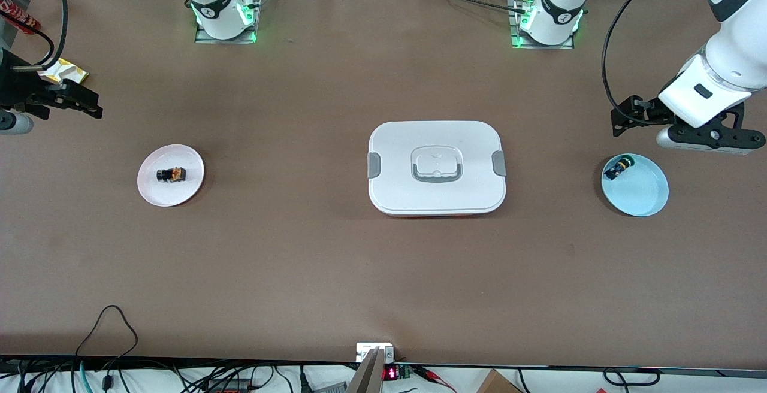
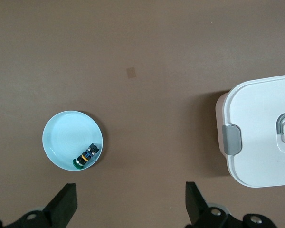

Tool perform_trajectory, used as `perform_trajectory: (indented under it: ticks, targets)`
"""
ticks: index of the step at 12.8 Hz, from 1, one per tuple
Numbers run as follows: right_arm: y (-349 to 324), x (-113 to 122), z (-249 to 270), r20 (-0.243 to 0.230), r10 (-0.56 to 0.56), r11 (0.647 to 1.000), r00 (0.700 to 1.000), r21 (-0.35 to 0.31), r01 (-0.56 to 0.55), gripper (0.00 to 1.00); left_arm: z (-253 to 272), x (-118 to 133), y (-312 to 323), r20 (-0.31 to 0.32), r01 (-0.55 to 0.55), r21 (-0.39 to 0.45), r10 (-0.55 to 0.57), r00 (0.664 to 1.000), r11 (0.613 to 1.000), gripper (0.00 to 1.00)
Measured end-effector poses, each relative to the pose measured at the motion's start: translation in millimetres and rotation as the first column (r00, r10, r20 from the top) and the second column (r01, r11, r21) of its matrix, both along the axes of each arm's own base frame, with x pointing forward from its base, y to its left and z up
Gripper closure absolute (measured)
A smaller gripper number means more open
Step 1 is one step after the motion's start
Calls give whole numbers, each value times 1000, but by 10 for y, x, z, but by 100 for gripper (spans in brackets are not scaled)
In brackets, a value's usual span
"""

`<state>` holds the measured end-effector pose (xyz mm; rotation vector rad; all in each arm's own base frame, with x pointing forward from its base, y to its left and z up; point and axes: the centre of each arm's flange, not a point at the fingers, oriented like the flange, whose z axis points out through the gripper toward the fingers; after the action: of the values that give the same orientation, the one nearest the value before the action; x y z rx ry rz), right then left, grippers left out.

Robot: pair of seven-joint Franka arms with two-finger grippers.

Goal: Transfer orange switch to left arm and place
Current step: 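Move the right gripper over the orange switch on the white plate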

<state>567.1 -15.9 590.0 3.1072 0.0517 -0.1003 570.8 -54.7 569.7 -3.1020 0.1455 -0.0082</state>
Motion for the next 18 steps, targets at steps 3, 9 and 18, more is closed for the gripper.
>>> perform_trajectory:
  ticks: [3,9,18]
  targets:
    - [-1,0,0,0,0,1000,1000,0,0,0,0,0,0,0,0,0,0,1000,1000,0]
    - [2,60,-138,-24,0,1000,1000,-2,0,0,0,0,0,0,0,0,0,1000,1000,0]
    - [-60,190,-477,-83,-16,1000,996,-2,16,0,0,0,0,0,0,0,0,1000,1000,0]
